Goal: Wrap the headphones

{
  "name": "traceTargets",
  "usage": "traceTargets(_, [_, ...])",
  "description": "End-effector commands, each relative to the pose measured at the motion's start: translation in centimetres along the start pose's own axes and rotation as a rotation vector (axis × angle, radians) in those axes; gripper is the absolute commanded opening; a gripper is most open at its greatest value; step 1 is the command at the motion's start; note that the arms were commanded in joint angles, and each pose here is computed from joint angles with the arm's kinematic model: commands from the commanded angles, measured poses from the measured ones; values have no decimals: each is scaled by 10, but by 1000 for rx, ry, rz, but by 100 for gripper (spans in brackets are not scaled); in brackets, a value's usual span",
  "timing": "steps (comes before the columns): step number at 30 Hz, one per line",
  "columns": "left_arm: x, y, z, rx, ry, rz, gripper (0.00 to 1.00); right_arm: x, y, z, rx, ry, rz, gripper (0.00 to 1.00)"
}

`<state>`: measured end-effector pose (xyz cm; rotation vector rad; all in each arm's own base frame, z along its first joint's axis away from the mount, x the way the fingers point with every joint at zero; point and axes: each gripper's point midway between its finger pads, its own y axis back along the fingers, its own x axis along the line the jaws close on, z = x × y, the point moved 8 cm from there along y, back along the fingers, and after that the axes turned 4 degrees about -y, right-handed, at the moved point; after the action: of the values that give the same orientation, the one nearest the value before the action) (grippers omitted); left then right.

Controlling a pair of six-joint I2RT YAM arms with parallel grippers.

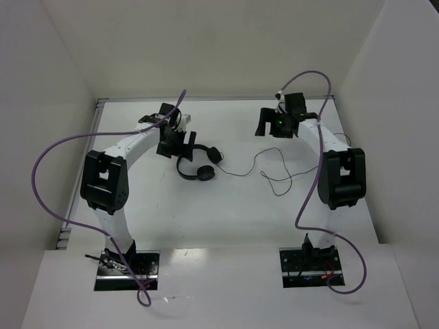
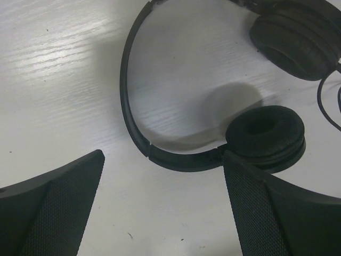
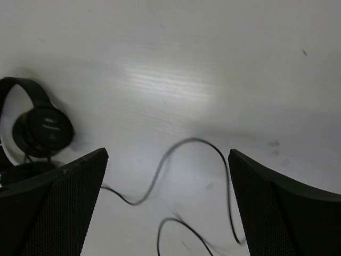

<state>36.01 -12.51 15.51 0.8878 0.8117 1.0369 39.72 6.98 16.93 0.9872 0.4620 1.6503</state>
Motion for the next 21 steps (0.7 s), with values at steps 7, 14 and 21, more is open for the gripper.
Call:
traceTargets(7, [14,-9,-16,88,11,127,100,143,-68,21,-73,478,53,100])
traceTargets(14, [9,-1,-27,-28,37,86,100,183,-75,1,-110,550,121,100])
traceTargets(21, [0,19,-31,-177,79,8,100,178,-87,-28,-39,544,114,100])
